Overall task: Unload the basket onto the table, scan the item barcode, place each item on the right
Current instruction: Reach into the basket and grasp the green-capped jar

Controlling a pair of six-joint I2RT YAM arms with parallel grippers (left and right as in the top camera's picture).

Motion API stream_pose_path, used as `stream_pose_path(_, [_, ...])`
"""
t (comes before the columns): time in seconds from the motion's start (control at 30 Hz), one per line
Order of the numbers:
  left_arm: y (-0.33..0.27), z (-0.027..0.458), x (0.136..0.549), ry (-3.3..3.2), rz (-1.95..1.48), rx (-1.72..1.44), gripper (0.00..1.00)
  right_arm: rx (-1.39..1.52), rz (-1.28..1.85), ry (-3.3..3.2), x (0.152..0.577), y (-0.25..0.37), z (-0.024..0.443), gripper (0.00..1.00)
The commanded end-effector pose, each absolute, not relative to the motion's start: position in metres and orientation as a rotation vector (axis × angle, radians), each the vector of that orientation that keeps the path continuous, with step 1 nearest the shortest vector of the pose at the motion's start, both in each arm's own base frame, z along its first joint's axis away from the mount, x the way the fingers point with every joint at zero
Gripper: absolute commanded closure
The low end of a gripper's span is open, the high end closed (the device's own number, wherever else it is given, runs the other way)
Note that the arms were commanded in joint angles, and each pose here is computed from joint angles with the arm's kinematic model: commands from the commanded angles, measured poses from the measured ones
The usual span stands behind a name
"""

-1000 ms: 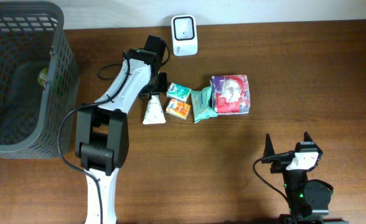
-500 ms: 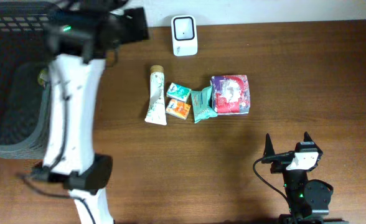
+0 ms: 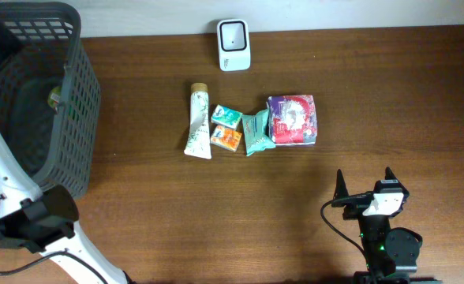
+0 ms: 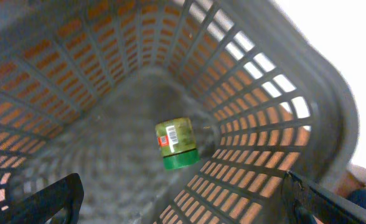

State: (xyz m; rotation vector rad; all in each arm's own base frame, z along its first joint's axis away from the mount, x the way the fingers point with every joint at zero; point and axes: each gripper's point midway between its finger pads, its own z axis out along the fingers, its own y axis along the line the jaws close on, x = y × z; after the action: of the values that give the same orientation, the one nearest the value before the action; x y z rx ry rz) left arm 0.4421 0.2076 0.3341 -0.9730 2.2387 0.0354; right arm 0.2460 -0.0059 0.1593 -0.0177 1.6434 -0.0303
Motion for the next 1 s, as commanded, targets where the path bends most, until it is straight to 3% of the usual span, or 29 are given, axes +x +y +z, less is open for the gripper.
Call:
stream_pose_path(0.0, [0.216, 0.294, 0.452, 2.335, -0.006, -0.989, 0.01, -0.018, -0.028, 1.648, 0.246, -0.005, 0.156, 0.01])
stream_pose_path(0.23, [0.226, 0.174, 0.472, 2.574, -0.027, -1.1, 0.01, -0.018, -0.028, 1.648, 0.246, -0.005, 0.156, 0.01])
stream_pose_path(0.67, [0.217, 0.085, 0.481, 2.73, -0.148, -1.159, 0.01, -0.018, -0.028, 1.648, 0.246, -0.005, 0.156, 0.01])
stream_pose_path(0.73, [0.215, 0.082, 0.478, 2.75, -0.149, -1.152, 0.21, -0.018, -0.028, 1.648, 0.246, -0.005, 0.156, 0.01])
stream_pose_path(0.8, [0.213, 0.081, 0.468, 2.786, -0.148, -1.173, 0.3, -0.018, -0.028, 1.648, 0.246, -0.005, 0.156, 0.01])
stream_pose_path(0.97, [0.214, 0.147, 0.446, 2.715, -0.137, -1.176, 0.39, -0.018, -0.028, 1.647, 0.246, -0.005, 0.156, 0.01])
